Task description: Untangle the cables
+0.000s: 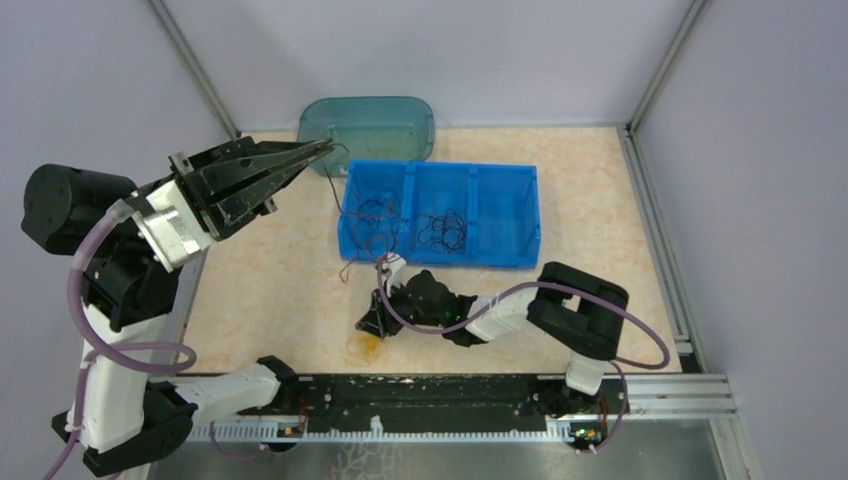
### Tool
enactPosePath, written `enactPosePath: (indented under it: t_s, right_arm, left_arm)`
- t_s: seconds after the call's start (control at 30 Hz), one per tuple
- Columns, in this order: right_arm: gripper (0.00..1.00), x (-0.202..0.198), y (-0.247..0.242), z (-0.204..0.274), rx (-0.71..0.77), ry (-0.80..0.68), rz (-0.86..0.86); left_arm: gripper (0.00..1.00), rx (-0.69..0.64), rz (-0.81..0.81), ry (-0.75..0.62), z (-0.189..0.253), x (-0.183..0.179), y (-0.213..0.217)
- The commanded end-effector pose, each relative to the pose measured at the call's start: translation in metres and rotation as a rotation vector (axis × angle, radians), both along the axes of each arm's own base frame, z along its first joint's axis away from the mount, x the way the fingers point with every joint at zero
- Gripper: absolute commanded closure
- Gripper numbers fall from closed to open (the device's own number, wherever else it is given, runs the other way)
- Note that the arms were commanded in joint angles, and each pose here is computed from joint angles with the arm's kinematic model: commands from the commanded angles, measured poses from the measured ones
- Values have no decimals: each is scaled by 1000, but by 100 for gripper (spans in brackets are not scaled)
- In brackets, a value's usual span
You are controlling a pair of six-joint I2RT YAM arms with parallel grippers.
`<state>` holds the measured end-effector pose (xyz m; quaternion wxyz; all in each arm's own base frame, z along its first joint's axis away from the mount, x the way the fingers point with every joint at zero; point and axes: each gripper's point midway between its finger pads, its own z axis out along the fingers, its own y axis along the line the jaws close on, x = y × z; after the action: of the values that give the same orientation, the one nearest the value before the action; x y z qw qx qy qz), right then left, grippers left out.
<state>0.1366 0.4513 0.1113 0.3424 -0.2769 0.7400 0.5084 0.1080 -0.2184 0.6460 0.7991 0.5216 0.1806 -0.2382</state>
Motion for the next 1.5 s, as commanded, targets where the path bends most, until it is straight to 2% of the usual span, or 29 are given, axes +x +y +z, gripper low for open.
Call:
enactPosePath:
  t_s: [0.0, 0.23, 0.37, 0.47, 0.63, 0.83, 1.03, 1.3, 1.47]
  right_arm:
    - [69, 3, 16, 5, 73, 34, -12]
    - [68, 7, 0, -24, 5, 50, -70]
    - [64, 17, -18, -9, 19, 14, -135]
    - [61, 34, -42, 27, 61, -38, -225]
    - [54, 60, -97, 55, 54, -107, -417]
    - [47, 96, -189, 53, -165, -141, -830]
    - [44, 104, -251, 59, -225, -148, -1077]
    - [43, 107, -288, 62, -247, -151, -1210]
    - [41, 105, -296, 70, -208, -161, -1224]
  left_arm:
    - [100, -64, 23, -112, 29, -16, 14]
    - [100, -169, 68, -249, 64, -32, 33]
    - [100, -141, 85, -234, 56, -22, 28]
    - [100, -78, 108, -191, 30, 0, 15]
    - [100, 30, 133, -76, -24, 39, -10]
    - [100, 153, 139, 78, -102, 89, -44]
    - [100, 185, 185, 168, -142, 138, -70]
    - [100, 264, 316, 239, -204, 213, -99]
    - [100, 322, 419, 293, -251, 257, -109]
